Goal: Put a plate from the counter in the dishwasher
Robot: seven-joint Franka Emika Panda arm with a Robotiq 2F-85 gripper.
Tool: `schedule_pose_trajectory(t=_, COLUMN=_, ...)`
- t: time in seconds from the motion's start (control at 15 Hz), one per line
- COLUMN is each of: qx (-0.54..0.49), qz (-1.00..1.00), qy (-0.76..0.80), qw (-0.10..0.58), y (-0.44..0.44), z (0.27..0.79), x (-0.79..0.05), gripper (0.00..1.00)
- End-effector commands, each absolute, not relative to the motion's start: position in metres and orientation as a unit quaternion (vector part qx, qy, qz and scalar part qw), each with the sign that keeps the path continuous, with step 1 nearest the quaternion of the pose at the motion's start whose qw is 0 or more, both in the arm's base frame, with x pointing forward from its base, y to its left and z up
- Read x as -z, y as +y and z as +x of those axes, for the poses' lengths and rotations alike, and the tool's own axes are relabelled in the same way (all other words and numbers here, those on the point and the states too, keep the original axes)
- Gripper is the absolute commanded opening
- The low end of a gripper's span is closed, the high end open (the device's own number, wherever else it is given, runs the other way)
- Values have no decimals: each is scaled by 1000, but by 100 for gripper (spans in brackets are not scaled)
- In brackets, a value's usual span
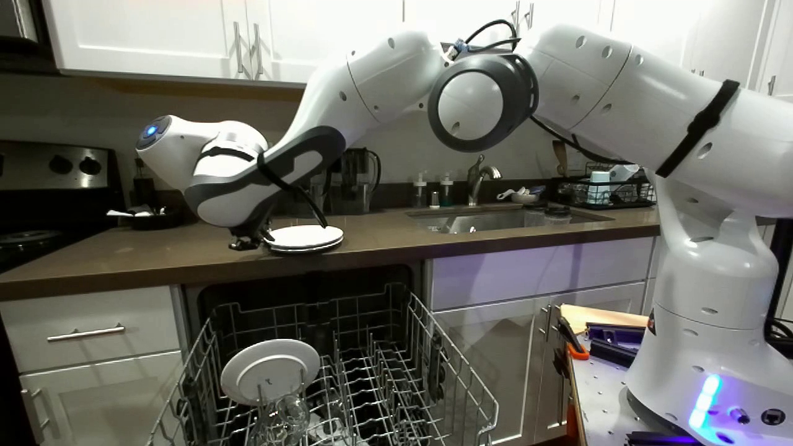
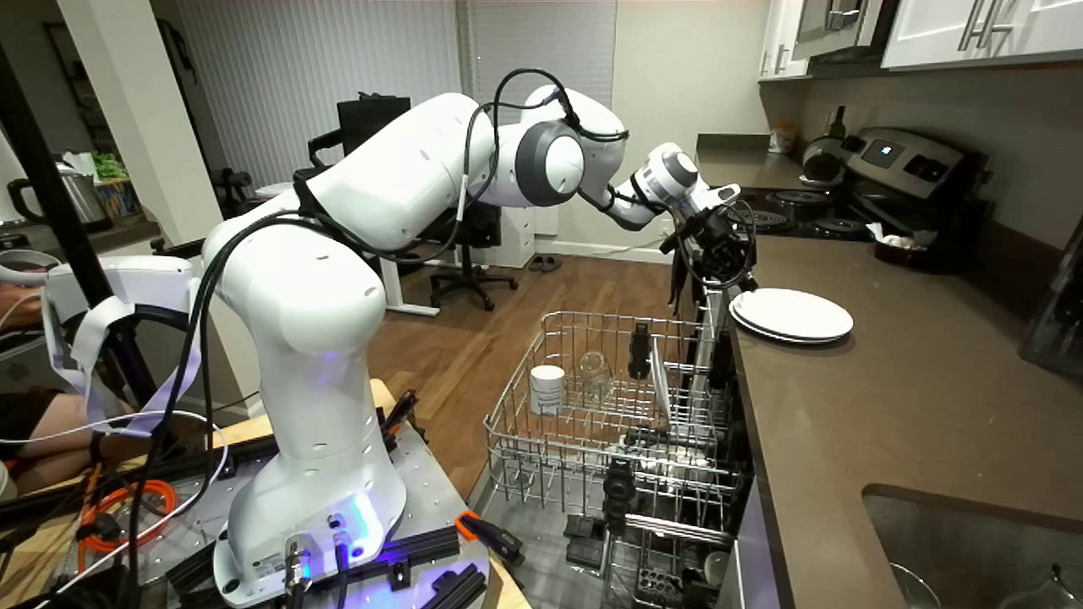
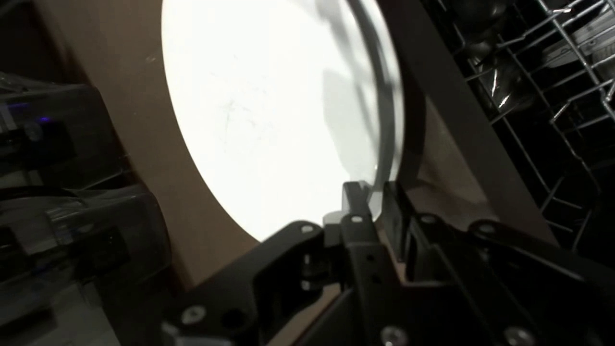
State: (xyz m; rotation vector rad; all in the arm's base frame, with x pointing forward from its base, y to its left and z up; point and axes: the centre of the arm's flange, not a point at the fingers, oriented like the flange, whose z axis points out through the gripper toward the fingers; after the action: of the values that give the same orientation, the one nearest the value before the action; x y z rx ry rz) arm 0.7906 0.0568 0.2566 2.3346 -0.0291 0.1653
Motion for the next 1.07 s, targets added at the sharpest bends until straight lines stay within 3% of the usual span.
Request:
schedule_pose_trajectory(t=0.0, qx=-68, qz=925, qy=-16, qw=374, y=49, z=779, x=-260, gripper=8)
schedule_pose_trajectory(t=0.07, qx=-68, qz=925, qy=-16, qw=374, y=49, z=779, x=-261, gripper=4)
schedule_pose_trajectory(t=0.33, qx=-66, qz=925, qy=-17, qw=374, y=48, z=778, x=-260, gripper=11)
schedule_pose_trajectory(t=0.47, qx=-65, qz=925, qy=-19, qw=373, y=46, z=778, x=-260, gripper=34)
schedule_pose_trajectory(t=0.73, qx=-66, qz=925, qy=-23, qw=374, y=41, z=778, x=-263, gripper=45)
schedule_pose_trajectory(t=0.87, qx=-66, qz=925, qy=-26, qw=373, y=37, z=777, x=-264, gripper=47)
schedule_pose_trajectory(t=1.0, qx=-66, qz=925, qy=-26, qw=372, y=37, z=777, x=-264, gripper=33)
